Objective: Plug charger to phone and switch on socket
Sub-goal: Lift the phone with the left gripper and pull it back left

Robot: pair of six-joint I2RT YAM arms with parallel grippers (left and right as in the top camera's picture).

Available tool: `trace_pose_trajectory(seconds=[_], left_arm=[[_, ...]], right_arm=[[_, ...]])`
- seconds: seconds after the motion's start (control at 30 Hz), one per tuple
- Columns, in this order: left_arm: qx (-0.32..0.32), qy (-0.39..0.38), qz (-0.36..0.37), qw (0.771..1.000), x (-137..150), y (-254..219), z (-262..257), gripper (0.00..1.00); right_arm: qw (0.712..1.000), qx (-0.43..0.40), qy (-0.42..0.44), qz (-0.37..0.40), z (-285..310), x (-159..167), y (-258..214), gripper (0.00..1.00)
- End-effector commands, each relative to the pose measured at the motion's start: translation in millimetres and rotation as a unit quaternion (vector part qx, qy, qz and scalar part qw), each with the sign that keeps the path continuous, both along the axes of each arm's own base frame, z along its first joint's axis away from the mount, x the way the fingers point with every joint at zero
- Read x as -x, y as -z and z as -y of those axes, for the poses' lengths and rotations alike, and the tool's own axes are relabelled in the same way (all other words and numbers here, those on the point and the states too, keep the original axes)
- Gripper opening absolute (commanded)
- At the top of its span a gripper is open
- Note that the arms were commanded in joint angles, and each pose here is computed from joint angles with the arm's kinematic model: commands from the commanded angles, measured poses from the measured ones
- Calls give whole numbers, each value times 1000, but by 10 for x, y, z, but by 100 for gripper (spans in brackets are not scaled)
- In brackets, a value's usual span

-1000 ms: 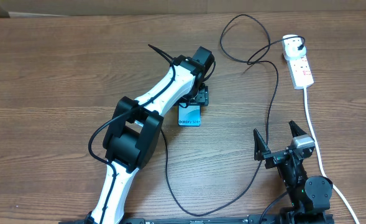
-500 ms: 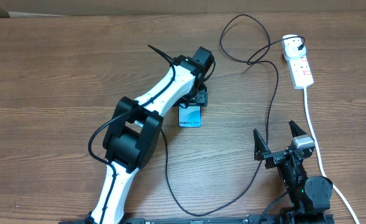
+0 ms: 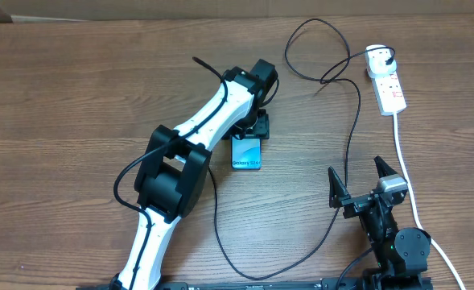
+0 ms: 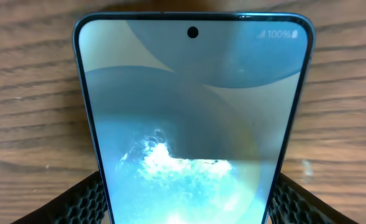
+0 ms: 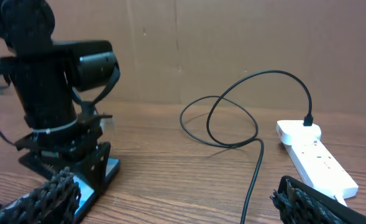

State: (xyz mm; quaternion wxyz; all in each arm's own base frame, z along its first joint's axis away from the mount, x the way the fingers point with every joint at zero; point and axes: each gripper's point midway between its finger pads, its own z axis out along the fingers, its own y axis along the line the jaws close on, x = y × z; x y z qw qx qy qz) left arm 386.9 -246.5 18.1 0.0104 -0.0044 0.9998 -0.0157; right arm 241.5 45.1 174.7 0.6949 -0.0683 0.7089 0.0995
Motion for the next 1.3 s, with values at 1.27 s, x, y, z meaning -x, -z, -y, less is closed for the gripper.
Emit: trace_pose_trajectory(seconds=[1.27], left_arm=[[647,-100,-143,742,-668,-2006,-455,70]], right_arm=[[1000,-2,-5,2,-20,4,17,100]])
